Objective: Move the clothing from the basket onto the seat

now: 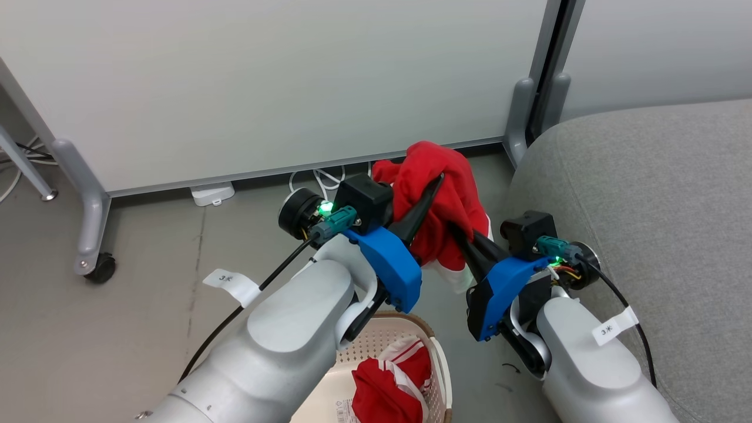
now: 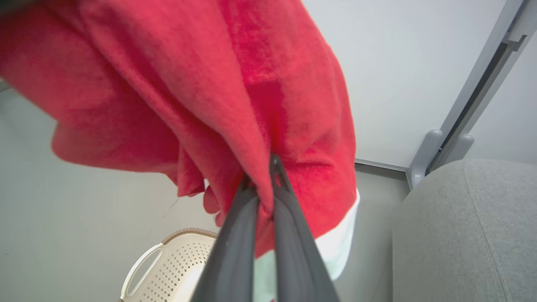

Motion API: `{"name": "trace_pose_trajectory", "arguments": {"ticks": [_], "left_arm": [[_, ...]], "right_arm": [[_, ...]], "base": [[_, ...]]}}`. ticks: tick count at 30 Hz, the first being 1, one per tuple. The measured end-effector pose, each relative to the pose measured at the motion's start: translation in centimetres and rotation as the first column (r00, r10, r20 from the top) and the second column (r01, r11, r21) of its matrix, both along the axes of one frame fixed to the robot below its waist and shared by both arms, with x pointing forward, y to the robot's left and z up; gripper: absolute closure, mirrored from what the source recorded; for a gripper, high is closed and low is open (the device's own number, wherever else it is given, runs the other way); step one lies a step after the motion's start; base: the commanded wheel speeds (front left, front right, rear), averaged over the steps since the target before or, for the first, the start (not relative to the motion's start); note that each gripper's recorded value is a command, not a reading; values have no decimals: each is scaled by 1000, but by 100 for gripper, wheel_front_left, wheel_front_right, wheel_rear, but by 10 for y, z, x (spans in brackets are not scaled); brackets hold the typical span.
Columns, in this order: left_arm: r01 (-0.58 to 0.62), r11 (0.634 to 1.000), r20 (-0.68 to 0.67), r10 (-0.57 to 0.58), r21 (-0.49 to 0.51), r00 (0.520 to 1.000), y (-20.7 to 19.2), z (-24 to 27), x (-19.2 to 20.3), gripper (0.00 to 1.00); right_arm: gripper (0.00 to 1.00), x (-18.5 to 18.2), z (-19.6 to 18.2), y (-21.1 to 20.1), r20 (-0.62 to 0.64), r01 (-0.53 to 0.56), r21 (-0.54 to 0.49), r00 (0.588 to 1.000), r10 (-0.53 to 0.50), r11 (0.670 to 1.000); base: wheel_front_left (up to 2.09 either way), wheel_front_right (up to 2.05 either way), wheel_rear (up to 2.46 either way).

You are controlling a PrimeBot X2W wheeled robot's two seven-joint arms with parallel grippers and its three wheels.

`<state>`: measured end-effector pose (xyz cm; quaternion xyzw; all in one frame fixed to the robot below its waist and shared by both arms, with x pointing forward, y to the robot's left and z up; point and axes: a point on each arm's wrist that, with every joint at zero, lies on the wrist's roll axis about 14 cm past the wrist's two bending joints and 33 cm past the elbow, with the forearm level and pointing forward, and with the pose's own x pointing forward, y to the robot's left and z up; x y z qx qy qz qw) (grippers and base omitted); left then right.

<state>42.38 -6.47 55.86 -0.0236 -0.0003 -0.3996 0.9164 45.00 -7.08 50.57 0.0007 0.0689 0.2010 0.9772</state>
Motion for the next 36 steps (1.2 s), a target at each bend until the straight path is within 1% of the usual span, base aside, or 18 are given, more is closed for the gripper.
{"name": "trace_pose_trajectory", "arguments": {"ticks": [1,16,20,26,30,36], "left_arm": [[-2,1000,-1,2,1,1000,0,0,0,0],[-46,999,-36,46,10,998,12,-14,3,0],[-74,997,-50,75,14,996,24,-23,4,0],[-134,991,-43,134,-12,990,48,-26,2,0],[-189,981,-71,187,-33,980,67,-39,-7,0],[-231,971,-76,226,-62,971,87,-48,-21,0]], "right_arm": [[100,0,0,0,-1,1,0,1000,-1,1000],[100,2,-1,-5,1,18,9,1000,-18,1000],[100,4,-1,-7,2,27,14,1000,-27,1000],[100,10,3,-8,22,36,21,999,-37,999],[100,12,6,-9,37,45,26,998,-46,999],[100,11,6,-18,43,78,52,996,-81,996]], "base": [[0,0,0],[0,0,0],[0,0,0],[0,0,0],[0,0,0],[0,0,0]]}}
